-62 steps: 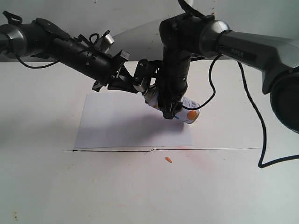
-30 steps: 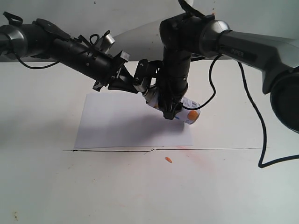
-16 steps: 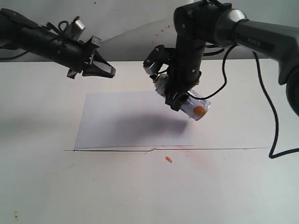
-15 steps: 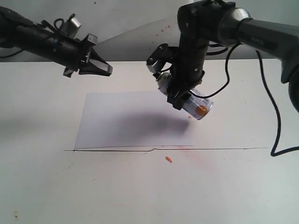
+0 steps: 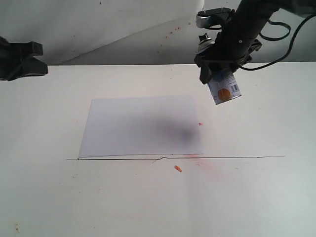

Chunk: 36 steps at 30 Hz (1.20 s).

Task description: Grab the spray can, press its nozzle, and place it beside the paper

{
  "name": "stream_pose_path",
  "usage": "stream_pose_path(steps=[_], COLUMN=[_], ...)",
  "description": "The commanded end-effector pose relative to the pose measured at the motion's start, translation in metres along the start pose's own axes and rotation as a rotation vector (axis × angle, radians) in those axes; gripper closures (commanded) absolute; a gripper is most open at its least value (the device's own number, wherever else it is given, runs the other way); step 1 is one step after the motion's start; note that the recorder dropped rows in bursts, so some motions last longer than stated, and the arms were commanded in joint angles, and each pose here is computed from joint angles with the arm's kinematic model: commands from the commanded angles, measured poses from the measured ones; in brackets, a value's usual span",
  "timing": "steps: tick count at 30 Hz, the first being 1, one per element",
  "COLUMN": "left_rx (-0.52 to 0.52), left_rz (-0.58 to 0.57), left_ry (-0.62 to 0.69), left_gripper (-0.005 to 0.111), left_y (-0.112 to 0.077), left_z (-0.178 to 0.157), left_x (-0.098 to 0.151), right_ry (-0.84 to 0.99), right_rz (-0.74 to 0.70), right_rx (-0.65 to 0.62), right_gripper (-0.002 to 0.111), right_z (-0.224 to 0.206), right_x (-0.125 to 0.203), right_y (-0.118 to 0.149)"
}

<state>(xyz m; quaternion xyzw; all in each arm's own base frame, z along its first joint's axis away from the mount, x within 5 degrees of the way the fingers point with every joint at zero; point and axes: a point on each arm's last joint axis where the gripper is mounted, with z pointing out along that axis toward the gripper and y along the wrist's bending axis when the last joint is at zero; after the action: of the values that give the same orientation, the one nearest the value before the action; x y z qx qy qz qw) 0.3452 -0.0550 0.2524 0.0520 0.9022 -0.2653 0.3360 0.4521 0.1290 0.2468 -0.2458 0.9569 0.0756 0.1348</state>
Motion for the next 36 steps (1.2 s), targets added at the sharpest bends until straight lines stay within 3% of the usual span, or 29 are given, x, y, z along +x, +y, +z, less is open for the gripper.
stream_pose_path(steps=[1, 7, 11, 17, 22, 26, 31, 36], left_rx=[-0.052, -0.101, -0.164, -0.211, -0.225, -0.232, -0.231, -0.228], left_rz=[0.056, 0.09, 0.11, 0.076, 0.11, 0.082, 0.079, 0.079], left_ry=[-0.115, -0.232, -0.308, -0.444, -0.57, -0.573, -0.567, -0.561], left_gripper=[0.107, 0.107, 0.107, 0.107, 0.107, 0.107, 0.107, 0.107], left_y=[-0.016, -0.03, -0.032, -0.037, -0.046, -0.042, -0.041, -0.041], left_z=[-0.04, -0.08, -0.101, -0.132, -0.158, -0.156, -0.155, -0.155], left_x=[0.012, 0.03, 0.054, 0.093, 0.111, 0.122, 0.123, 0.123], right_ry=[-0.111, -0.273, -0.455, -0.847, -0.934, -1.054, -1.106, -1.095], right_rz=[0.043, 0.068, 0.068, 0.152, 0.19, 0.254, 0.076, 0.067], right_rx=[0.006, 0.057, 0.104, 0.184, 0.28, 0.377, 0.324, 0.318], right_gripper=[0.108, 0.108, 0.108, 0.108, 0.108, 0.108, 0.108, 0.108], right_z=[-0.027, -0.061, -0.1, -0.13, -0.101, -0.059, -0.013, 0.022], right_x=[-0.001, 0.014, 0.041, 0.111, 0.162, 0.189, 0.184, 0.182], right_y=[0.001, 0.001, 0.013, 0.03, 0.03, 0.019, 0.023, 0.018])
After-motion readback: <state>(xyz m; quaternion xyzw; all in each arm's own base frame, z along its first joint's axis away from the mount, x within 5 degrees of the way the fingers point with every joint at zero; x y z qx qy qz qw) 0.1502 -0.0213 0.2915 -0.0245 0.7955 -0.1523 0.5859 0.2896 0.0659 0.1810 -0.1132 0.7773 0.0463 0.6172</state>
